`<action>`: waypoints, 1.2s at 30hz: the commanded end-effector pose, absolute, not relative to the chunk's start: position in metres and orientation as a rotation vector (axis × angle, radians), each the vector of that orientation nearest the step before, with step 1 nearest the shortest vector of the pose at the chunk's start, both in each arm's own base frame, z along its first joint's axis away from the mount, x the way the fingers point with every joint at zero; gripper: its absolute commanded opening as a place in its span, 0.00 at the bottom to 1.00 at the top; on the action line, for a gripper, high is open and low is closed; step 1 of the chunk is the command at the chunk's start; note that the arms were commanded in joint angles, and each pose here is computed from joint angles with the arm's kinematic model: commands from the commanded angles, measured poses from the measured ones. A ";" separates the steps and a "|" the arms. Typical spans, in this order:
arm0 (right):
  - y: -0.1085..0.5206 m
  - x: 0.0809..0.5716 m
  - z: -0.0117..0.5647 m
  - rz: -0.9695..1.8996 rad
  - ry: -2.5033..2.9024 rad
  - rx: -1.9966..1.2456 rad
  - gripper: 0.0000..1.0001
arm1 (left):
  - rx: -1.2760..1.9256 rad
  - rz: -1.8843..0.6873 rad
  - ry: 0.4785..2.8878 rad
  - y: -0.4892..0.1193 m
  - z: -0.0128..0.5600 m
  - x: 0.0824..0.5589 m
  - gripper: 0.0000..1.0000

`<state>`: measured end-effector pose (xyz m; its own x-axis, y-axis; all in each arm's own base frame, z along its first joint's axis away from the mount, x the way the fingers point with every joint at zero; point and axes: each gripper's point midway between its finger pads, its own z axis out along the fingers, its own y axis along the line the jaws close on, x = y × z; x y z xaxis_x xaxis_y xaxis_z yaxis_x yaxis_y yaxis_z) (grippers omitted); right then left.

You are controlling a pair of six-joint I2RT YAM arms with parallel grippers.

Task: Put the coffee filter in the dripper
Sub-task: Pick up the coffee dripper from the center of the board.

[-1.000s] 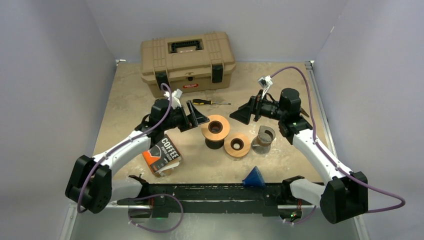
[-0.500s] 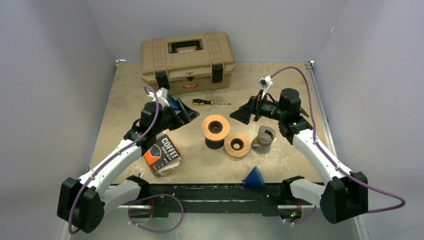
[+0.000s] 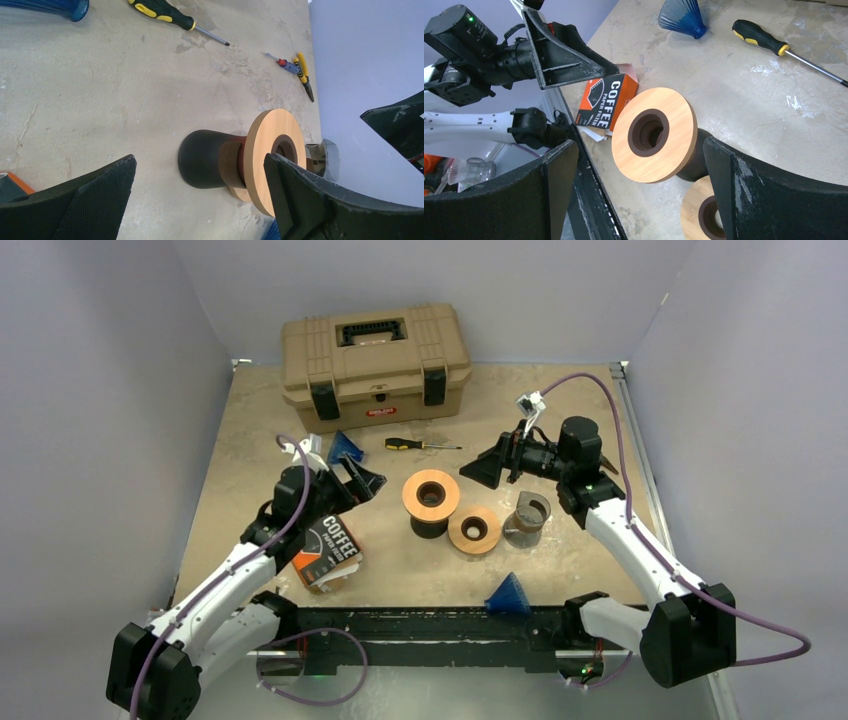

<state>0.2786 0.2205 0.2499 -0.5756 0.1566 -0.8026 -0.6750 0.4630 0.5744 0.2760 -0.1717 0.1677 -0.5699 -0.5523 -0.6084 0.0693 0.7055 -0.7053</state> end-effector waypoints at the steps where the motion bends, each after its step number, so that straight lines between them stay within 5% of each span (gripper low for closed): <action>1: 0.220 0.277 0.257 1.215 1.829 -0.471 0.99 | -0.323 -0.823 2.057 -0.167 0.167 0.275 1.00; 36: 0.224 0.287 0.245 1.231 1.847 -0.470 0.99 | -0.339 -0.505 2.162 -0.146 0.137 0.314 0.99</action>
<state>0.2859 0.2228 0.2332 -0.6092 0.1414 -0.7804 -0.6533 0.4684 0.5948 0.2905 -0.1457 0.1144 -0.6496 -0.4143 -0.6375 -0.0883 0.8739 -0.4779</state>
